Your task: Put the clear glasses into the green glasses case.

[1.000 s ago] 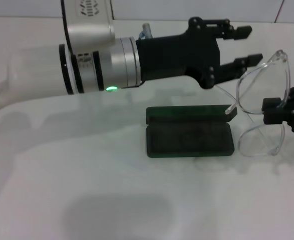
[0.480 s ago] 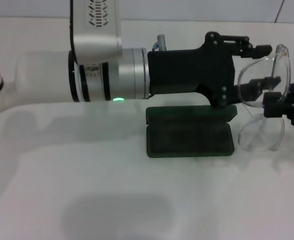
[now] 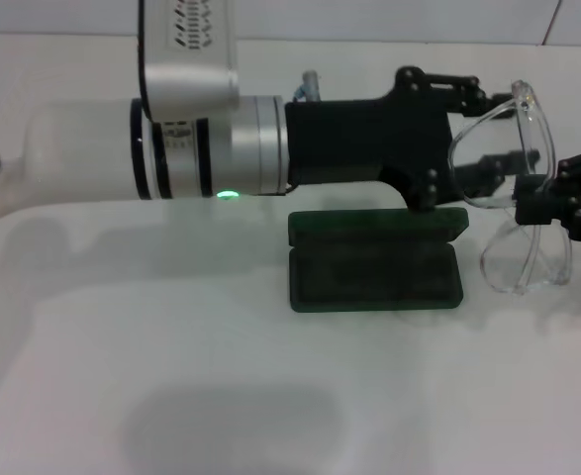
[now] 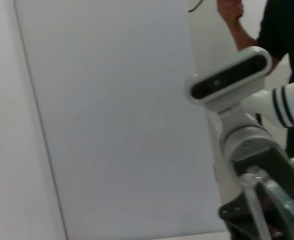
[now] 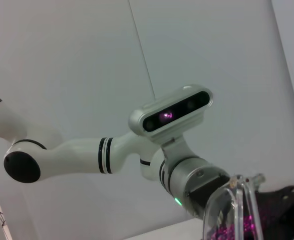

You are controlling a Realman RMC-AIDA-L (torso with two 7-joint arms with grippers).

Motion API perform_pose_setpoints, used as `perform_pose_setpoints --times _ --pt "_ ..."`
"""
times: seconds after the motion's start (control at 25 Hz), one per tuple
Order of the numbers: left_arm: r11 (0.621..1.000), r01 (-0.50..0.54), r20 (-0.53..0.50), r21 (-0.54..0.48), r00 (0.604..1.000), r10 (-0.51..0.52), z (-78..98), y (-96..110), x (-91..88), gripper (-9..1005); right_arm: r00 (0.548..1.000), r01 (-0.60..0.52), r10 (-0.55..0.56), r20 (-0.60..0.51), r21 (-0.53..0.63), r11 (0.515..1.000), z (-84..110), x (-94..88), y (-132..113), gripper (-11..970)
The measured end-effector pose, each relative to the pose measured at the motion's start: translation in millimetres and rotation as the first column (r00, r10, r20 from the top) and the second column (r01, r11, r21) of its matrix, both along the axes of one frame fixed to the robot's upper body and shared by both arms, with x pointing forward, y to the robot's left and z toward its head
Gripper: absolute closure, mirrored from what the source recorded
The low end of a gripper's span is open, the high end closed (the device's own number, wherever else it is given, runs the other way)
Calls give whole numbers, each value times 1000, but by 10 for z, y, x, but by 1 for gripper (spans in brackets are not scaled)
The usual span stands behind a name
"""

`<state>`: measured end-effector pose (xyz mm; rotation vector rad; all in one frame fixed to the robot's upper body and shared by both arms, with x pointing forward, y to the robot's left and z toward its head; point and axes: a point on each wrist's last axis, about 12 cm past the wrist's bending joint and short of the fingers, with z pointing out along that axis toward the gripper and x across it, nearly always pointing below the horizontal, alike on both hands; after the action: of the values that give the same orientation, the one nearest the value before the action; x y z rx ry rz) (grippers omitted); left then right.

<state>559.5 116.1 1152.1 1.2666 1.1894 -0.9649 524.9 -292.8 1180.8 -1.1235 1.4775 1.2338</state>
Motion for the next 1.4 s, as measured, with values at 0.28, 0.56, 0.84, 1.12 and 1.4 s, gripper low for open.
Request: perform_pose_setpoints --times 0.28,0.56,0.84,1.12,1.4 --pt "999 -42 5 -29 999 42 20 49 40 495 1000 -5 5 0 -1 1000 2 3 10 868" --pt "975 -190 -5 -114 982 191 50 299 153 495 999 52 -52 4 59 997 24 2 -104 871" --pt "929 -334 -127 -162 940 316 -100 664 240 495 981 155 -182 70 285 946 46 -61 -345 871" --pt "945 -318 -157 -83 940 302 -272 659 191 494 964 33 -122 235 350 936 93 -184 -324 871" --pt "960 -277 -179 -38 947 266 -276 515 271 494 959 -12 -87 268 348 937 36 -216 -221 871"
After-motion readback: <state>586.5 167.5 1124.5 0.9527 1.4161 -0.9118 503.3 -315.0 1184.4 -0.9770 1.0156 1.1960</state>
